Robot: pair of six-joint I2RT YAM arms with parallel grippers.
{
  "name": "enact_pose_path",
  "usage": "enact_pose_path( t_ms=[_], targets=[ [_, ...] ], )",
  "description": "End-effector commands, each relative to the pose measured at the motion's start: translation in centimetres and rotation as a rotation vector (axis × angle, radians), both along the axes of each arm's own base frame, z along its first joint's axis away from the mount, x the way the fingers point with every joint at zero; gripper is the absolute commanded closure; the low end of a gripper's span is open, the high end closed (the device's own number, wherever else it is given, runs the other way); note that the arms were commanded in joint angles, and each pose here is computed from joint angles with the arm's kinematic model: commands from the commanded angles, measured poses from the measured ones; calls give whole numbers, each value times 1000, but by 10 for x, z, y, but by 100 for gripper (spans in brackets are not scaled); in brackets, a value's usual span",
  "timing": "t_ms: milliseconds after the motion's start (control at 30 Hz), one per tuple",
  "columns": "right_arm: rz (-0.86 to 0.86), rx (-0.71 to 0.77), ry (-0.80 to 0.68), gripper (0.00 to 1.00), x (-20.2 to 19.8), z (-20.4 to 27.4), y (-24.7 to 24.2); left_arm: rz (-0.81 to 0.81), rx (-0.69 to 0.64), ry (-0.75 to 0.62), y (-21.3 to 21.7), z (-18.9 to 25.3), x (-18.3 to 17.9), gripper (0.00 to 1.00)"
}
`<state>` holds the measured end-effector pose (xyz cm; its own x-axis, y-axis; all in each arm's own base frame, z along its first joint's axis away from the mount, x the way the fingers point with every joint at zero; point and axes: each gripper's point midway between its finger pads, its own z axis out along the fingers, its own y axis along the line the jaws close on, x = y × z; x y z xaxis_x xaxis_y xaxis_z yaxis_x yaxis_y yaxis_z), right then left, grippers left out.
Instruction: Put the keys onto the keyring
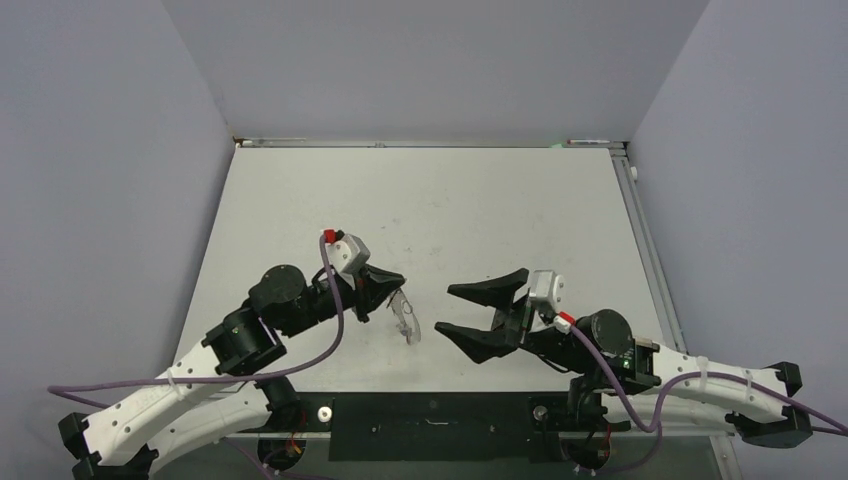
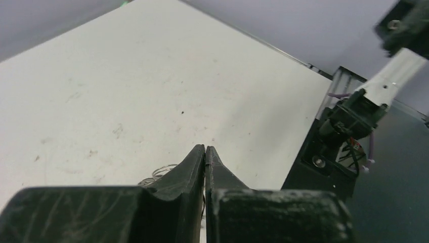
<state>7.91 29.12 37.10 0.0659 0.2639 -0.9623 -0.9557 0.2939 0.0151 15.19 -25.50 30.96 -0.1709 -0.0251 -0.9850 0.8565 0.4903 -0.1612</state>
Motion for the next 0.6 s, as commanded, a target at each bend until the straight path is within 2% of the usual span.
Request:
enact_pose_path(
  t_ms=[0, 267, 367, 400, 467, 567],
  targets=[
    [-39, 14, 54, 44, 7, -12, -2, 240, -116, 79, 13, 25, 34, 100],
    [-148, 11, 86, 47, 27, -61, 15, 361, -177, 175, 10, 25, 56, 100],
    [-228, -23, 21, 49, 36, -74, 17, 392, -200, 210, 11, 26, 60, 100],
    [-241, -43, -5, 52, 37, -78, 19, 394, -204, 221, 10, 27, 59, 100],
    [-236, -71, -55, 57, 37, -84, 24, 392, -211, 233, 10, 28, 59, 100],
    [-238, -90, -91, 58, 37, -89, 28, 372, -239, 253, 8, 31, 55, 100]
  ],
)
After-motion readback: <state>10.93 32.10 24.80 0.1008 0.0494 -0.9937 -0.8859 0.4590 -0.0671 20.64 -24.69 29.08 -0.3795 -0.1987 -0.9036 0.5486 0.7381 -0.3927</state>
